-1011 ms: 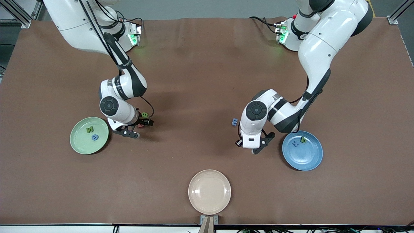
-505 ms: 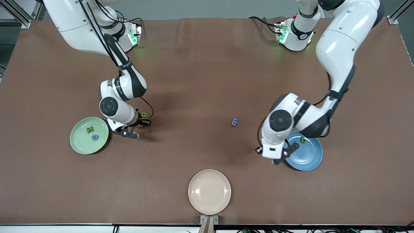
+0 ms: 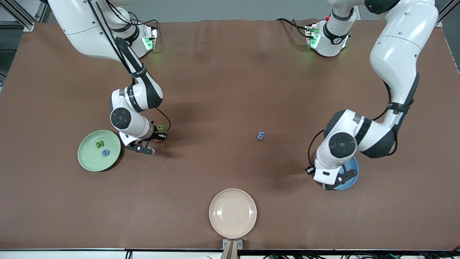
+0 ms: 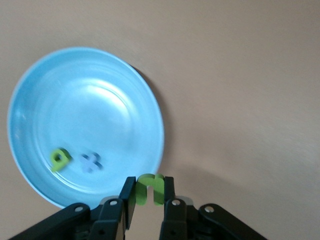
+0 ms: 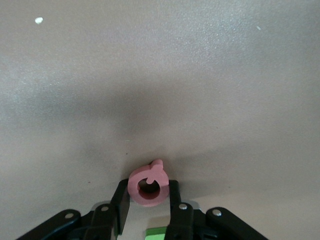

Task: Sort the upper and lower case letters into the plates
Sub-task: 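Drop the a on the green plate while the left gripper drops n on blue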

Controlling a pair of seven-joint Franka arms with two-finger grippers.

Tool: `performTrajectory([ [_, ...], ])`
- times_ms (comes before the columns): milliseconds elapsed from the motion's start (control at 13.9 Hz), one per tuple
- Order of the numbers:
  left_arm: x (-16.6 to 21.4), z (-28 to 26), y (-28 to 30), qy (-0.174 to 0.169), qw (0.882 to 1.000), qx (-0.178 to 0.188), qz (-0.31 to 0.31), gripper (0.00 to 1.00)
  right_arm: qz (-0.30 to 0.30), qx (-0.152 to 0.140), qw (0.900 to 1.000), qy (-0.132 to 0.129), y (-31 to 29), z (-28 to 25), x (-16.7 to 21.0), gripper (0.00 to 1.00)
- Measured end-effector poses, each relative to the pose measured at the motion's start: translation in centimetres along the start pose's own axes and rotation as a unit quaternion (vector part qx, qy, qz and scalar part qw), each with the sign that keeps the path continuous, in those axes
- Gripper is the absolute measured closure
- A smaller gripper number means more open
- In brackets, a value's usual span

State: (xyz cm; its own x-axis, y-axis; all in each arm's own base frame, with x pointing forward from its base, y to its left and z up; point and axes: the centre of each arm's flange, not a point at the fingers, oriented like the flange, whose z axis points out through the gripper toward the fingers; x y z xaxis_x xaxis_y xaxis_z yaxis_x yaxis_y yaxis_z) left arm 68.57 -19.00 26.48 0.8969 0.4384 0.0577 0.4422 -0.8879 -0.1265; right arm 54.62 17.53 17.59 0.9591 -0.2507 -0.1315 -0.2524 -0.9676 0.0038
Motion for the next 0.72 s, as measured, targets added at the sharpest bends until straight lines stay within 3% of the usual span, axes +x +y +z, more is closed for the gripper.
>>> performTrajectory([
  [361, 1.3, 1.7, -2.3, -0.009, 1.0, 0.018, 0.005, 0.74, -0.009, -0.013, 1.0, -0.004, 1.3, -0.8, 1.3, 0.64],
  [722, 1.9, 3.3, -3.3, -0.016, 0.999, 0.03, -0.006, 0.74, -0.118, -0.04, 0.992, 0.011, 8.6, -6.1, 6.7, 0.64],
])
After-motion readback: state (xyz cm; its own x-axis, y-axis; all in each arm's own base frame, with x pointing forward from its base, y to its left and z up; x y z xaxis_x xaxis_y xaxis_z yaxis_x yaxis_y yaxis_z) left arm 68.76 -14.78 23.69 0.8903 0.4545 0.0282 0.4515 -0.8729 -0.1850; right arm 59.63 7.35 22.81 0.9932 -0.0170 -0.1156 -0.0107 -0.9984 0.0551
